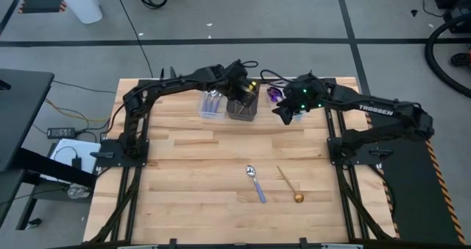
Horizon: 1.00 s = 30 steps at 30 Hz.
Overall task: Sort silverware by color (type)
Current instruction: Put the purple spoon into the left transparent bin
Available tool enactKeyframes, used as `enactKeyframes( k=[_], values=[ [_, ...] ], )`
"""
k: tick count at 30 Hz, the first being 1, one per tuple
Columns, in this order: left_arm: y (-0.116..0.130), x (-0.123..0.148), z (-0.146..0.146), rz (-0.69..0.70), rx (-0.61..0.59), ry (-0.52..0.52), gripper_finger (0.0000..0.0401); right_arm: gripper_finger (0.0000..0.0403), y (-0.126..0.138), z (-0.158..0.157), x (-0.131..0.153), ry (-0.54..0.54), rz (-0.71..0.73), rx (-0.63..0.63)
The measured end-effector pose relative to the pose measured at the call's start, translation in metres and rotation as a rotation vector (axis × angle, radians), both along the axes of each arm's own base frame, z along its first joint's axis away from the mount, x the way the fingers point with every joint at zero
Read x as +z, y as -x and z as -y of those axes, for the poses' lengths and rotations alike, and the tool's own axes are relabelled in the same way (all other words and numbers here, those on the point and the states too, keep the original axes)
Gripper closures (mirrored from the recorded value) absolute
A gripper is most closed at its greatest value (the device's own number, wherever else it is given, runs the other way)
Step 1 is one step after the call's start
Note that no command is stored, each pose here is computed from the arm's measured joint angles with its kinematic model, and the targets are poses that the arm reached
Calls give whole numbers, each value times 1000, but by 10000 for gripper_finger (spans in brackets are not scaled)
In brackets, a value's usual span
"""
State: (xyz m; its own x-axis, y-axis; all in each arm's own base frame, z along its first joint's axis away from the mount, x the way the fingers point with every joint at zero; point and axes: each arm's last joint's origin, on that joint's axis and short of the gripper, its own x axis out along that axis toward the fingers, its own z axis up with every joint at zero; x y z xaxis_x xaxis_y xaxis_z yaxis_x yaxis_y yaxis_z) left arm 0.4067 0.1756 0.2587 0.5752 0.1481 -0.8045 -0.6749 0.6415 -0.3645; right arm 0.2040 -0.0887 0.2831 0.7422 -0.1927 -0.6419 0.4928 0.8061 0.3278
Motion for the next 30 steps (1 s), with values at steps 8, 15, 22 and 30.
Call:
enactKeyframes(
  k=[8,15,22,30],
  values=[
    [-15,10,59,48,-183,136,285,196,10,-1,4,36,-17,8],
    [-24,7,126,-11,-196,270,285,196,14,-3,6,29,-17,27],
    [-27,6,180,-34,-119,298,285,196,16,-4,2,9,-60,30],
    [-24,6,227,-28,102,343,285,196,14,-5,3,-20,-33,44]
  ],
)
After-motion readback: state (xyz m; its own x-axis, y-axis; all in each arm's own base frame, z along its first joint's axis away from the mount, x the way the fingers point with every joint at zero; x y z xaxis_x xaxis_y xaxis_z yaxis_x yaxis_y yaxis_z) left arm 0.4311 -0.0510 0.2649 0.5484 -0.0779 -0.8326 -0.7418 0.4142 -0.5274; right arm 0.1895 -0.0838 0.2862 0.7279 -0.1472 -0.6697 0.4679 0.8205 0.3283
